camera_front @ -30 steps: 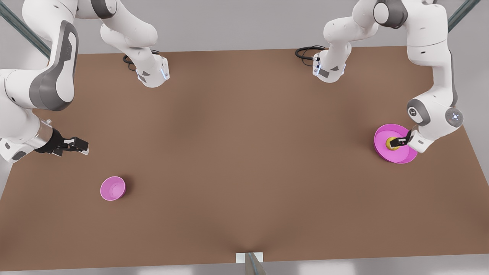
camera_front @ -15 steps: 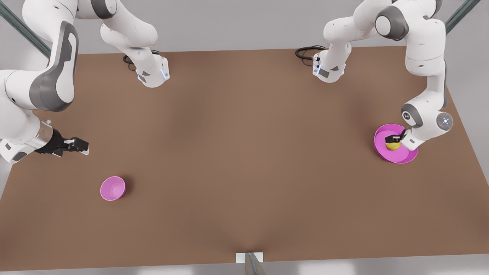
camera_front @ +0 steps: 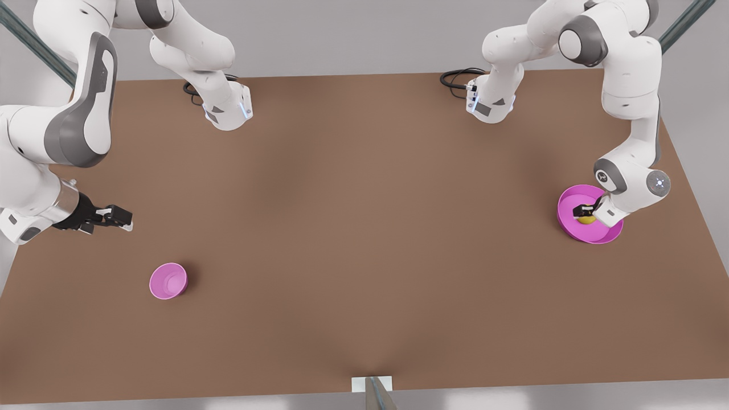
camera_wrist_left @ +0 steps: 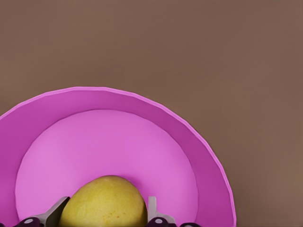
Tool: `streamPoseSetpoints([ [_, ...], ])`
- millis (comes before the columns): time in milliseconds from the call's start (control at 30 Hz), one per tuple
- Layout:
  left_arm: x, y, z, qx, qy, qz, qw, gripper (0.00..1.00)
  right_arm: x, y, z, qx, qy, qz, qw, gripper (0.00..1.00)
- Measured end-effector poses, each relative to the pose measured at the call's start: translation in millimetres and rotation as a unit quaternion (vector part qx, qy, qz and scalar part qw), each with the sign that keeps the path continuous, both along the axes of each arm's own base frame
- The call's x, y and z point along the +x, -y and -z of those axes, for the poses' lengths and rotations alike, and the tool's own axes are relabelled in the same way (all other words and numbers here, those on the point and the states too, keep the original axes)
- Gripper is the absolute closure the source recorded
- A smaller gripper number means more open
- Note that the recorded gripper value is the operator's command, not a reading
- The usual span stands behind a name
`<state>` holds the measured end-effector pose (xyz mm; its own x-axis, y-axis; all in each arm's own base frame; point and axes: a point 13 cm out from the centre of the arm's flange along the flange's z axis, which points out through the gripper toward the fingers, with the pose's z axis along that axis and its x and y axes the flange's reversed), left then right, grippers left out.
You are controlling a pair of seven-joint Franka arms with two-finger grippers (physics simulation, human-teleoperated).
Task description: Use the left arm to pick up the apple from the plate, transfer it to the gripper of the right arm, and then use the right arm to place it into the bowl
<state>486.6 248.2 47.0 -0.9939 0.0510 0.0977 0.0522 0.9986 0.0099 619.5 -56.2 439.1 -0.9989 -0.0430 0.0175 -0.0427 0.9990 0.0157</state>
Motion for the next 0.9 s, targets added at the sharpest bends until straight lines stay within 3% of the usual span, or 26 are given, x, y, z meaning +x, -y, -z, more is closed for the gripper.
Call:
streamPoseSetpoints([
  [500,-3,-4,5,-0.001,-0.003,0.019,1.0,0.25,0,0,0,0.0,0.0,-0.002,1.0,0.0],
  [600,37,-13,-32,0.012,0.033,0.031,0.999,0.28,0,-2,0,0.0,0.0,-0.003,1.0,0.0],
  [667,92,3,-80,0.014,0.075,0.06,0.995,0.28,0,-2,0,0.0,0.0,-0.003,1.0,0.0],
  [767,166,141,-123,-0.06,0.126,0.128,0.982,0.28,0,-3,0,0.001,0.0,-0.004,1.0,0.0],
  [900,196,383,-166,-0.205,0.161,0.212,0.942,0.28,1,-19,-2,0.024,0.002,-0.005,1.0,0.0],
])
